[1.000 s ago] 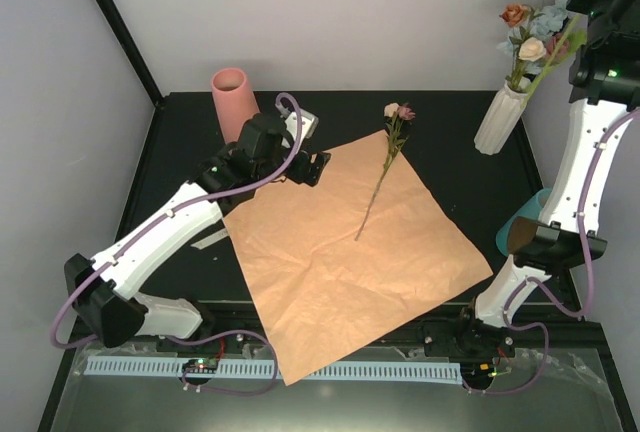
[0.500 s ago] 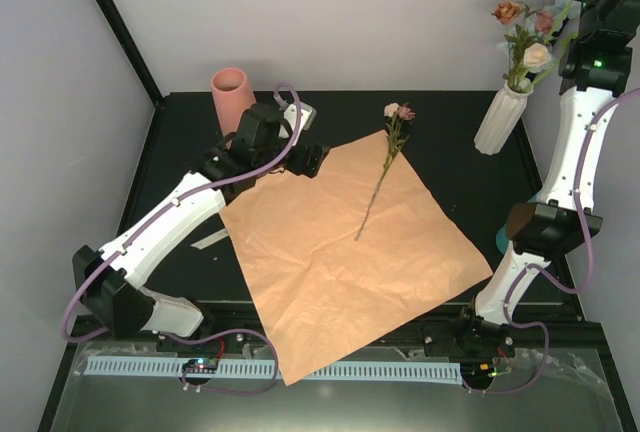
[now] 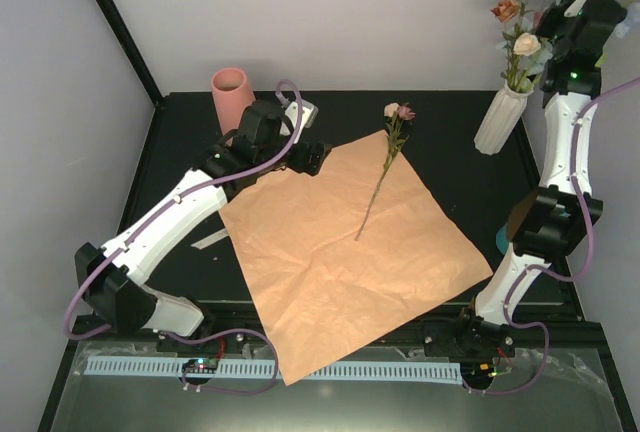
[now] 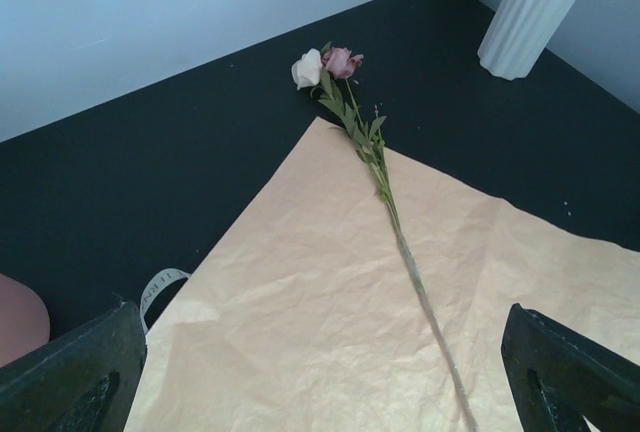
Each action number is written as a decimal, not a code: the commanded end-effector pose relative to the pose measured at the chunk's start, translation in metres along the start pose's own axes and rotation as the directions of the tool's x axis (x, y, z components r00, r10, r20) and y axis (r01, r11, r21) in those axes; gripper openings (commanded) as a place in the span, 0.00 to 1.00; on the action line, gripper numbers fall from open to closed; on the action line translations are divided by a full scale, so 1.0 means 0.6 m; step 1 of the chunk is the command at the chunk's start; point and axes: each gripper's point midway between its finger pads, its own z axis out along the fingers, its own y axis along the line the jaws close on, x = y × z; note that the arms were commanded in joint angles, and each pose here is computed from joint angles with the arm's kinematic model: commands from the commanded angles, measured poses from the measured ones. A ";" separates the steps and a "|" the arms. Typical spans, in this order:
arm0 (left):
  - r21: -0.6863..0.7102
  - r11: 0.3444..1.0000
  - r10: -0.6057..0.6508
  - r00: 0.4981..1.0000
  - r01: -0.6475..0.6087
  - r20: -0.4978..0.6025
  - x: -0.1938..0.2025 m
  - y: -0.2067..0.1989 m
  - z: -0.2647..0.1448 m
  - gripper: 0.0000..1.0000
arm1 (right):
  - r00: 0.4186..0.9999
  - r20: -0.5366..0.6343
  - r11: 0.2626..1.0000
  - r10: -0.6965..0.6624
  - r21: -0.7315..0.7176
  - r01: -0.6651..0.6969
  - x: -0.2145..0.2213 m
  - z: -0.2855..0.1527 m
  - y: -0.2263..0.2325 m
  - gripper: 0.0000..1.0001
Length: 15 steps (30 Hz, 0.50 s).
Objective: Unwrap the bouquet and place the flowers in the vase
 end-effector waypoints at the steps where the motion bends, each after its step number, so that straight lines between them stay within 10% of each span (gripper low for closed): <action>1: 0.015 1.000 -0.011 0.999 0.010 0.041 -0.032 -0.003 -0.008 0.99 | 1.000 0.019 1.000 -0.015 -0.001 0.015 0.000 -0.014 -0.001 0.02; 15: 0.023 1.000 -0.019 0.999 0.019 0.029 -0.027 -0.004 -0.005 0.99 | 0.975 -0.218 0.999 0.031 0.047 -0.021 0.139 -0.011 -0.021 0.23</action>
